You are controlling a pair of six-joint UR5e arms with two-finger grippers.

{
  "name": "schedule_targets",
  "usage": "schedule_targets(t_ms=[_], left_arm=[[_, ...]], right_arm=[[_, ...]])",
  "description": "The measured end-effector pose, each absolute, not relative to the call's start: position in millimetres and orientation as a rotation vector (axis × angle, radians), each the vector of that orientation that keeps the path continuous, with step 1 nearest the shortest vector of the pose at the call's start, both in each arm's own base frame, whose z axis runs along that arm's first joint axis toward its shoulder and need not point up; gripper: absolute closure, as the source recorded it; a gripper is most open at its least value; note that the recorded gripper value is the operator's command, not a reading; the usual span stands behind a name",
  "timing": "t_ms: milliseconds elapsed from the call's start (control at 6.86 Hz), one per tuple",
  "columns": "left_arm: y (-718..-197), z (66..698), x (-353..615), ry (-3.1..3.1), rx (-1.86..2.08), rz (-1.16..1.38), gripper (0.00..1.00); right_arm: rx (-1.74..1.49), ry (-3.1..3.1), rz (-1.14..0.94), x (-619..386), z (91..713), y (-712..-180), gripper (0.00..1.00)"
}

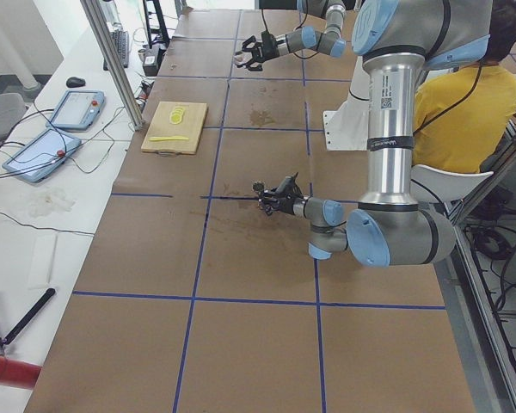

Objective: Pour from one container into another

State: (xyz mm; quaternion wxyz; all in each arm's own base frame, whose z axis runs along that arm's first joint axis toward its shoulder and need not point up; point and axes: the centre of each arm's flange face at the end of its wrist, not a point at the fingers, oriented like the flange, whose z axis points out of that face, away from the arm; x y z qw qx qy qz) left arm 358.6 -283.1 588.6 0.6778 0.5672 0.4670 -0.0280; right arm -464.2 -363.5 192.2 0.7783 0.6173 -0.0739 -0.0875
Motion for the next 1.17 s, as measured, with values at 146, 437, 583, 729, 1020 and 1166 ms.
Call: schedule_targets(t_ms=[146,437,583,729,1020,1166], left_arm=[[-283.1,588.6,358.7,1.049,1.275,-0.063,0.76],[-282.5,588.8,358.9,1.048,1.275,-0.062,0.75],[-281.9,588.9,359.3,1.049,1.274,-0.061,0.74],[-281.2,588.9,359.8,1.049,1.274,-0.06,0.72],[-280.3,589.0,360.4,1.049,1.273,-0.058,0.67],[-279.9,590.0,360.7,1.047,1.272,-0.057,0.65]], right_arm=[[1.335,-0.16,-0.189,-464.0,192.0,-363.5,1.0],[1.336,-0.161,-0.188,-463.5,191.5,-363.3,1.0],[1.336,-0.161,-0.188,-463.5,191.4,-363.3,1.0],[1.336,-0.162,-0.188,-463.3,191.2,-363.3,1.0],[1.336,-0.161,-0.188,-463.2,191.6,-363.2,1.0],[1.336,-0.161,-0.188,-463.1,191.8,-363.2,1.0]])
